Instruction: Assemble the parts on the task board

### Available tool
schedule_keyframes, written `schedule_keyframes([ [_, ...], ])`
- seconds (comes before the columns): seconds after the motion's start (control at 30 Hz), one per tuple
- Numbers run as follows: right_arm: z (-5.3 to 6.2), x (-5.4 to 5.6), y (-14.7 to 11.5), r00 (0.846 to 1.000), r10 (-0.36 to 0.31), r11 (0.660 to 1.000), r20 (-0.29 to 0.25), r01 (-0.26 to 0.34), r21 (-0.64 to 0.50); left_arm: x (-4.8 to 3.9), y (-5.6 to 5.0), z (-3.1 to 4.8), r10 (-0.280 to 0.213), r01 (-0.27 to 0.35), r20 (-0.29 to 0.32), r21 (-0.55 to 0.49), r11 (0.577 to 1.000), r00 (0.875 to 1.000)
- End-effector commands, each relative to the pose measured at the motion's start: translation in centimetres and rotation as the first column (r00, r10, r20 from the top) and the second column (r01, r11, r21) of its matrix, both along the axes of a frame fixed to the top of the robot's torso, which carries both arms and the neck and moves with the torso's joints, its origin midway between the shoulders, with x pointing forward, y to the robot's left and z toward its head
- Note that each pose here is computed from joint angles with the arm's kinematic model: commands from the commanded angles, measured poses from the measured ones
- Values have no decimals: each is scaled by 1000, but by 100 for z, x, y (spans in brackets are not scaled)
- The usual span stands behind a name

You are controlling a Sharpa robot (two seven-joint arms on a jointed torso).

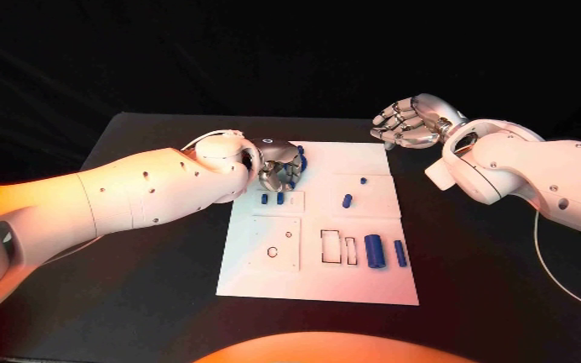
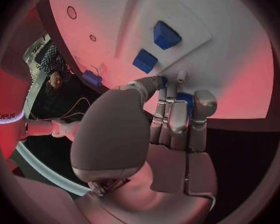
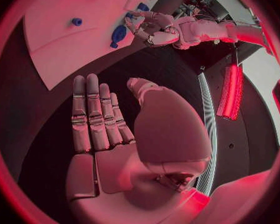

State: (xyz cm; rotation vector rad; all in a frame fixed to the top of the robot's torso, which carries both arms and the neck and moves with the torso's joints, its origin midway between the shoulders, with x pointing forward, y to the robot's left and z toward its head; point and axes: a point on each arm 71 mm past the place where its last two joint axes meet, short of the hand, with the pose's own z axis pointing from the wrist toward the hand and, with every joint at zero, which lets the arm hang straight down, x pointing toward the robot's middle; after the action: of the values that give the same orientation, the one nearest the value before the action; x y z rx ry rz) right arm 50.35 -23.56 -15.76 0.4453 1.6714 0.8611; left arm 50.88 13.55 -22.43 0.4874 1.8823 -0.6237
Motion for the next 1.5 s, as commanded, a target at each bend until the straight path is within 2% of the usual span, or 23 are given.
schedule_keyframes([
  [0.03,-1,-6,20,1000,19,1000,1,-19,-5,-10,-21,10,-9,10,8,-33,999,1000],
  [0.4,-5,-4,17,1000,20,1000,-2,-20,-8,-20,34,55,11,-10,16,-82,997,1000],
  [0.67,-6,-1,-1,1000,16,1000,-2,-16,-9,-46,149,219,47,-47,-2,-154,987,999],
  [0.83,-6,0,-4,1000,16,1000,-2,-16,-9,-60,243,279,69,-71,-22,-169,983,997],
  [1.17,-6,1,-9,1000,15,1000,-2,-15,-10,-26,428,249,109,-117,-66,-129,985,992],
  [1.5,-6,1,2,1000,17,1000,-1,-17,-9,-3,429,182,110,-119,-83,-113,986,991],
])
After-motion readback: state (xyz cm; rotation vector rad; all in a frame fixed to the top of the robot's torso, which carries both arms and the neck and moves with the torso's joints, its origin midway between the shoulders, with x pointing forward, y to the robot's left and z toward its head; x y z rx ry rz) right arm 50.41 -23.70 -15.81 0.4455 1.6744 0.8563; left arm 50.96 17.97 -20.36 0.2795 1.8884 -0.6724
